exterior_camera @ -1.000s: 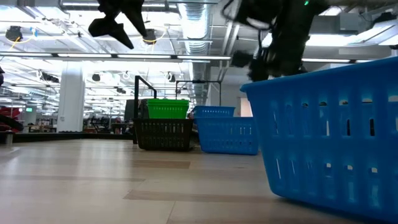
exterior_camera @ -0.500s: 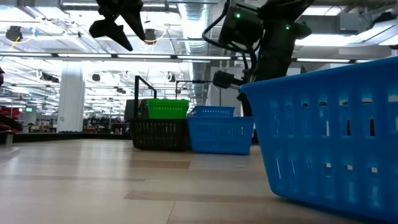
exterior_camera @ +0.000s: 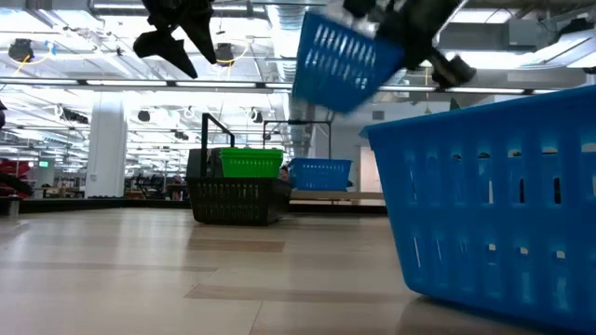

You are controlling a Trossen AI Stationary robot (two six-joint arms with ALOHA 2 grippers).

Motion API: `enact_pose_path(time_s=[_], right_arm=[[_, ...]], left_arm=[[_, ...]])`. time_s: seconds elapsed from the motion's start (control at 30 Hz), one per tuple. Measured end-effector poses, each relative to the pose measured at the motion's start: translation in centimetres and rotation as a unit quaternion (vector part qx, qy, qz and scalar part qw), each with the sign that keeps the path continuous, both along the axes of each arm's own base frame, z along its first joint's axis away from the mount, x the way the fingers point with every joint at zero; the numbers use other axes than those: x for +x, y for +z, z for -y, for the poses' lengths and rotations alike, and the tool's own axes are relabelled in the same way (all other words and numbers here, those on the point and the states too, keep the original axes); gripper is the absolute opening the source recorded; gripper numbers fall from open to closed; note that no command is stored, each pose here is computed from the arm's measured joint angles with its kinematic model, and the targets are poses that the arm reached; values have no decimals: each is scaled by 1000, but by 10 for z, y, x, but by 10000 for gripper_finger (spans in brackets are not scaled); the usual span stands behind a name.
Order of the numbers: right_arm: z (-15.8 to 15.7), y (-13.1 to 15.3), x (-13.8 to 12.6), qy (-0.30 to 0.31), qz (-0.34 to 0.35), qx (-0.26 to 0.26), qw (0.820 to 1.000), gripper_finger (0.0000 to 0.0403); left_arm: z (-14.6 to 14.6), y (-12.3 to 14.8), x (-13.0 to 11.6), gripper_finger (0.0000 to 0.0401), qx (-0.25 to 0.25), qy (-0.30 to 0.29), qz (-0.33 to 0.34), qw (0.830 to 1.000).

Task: Stack baskets on shelf by color
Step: Stack the top blue bin on the other blue bin on the shelf

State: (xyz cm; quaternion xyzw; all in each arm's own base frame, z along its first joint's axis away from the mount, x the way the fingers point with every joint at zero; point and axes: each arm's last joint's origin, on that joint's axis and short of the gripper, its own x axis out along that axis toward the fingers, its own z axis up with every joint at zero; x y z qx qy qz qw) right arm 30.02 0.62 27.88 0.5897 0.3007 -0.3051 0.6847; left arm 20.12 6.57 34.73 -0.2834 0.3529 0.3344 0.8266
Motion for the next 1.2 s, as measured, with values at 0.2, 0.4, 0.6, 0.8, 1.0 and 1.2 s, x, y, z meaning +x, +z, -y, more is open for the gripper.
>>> enact_pose_path(time_s=[0.2, 0.4, 0.6, 0.8, 1.0, 1.2], right_arm=[[68, 51, -25, -17, 58, -140, 988, 7], [152, 48, -38, -13, 23, -188, 982, 17], [204, 12, -28, 26, -28, -188, 981, 10], [226, -5, -2, 64, -28, -183, 981, 25], [231, -13, 15, 76, -40, -173, 981, 14], [232, -12, 17, 69, -48, -181, 980, 27]], left_arm=[[0, 0, 0, 244, -16, 24, 9, 1000], [0, 0, 0, 244, -25, 50, 21, 998], [-1, 0, 0, 244, -31, 73, 28, 996], [-1, 0, 0, 244, -40, 89, 34, 995], [-1, 0, 0, 244, -42, 93, 35, 994], [-1, 0, 0, 244, -45, 95, 36, 994]])
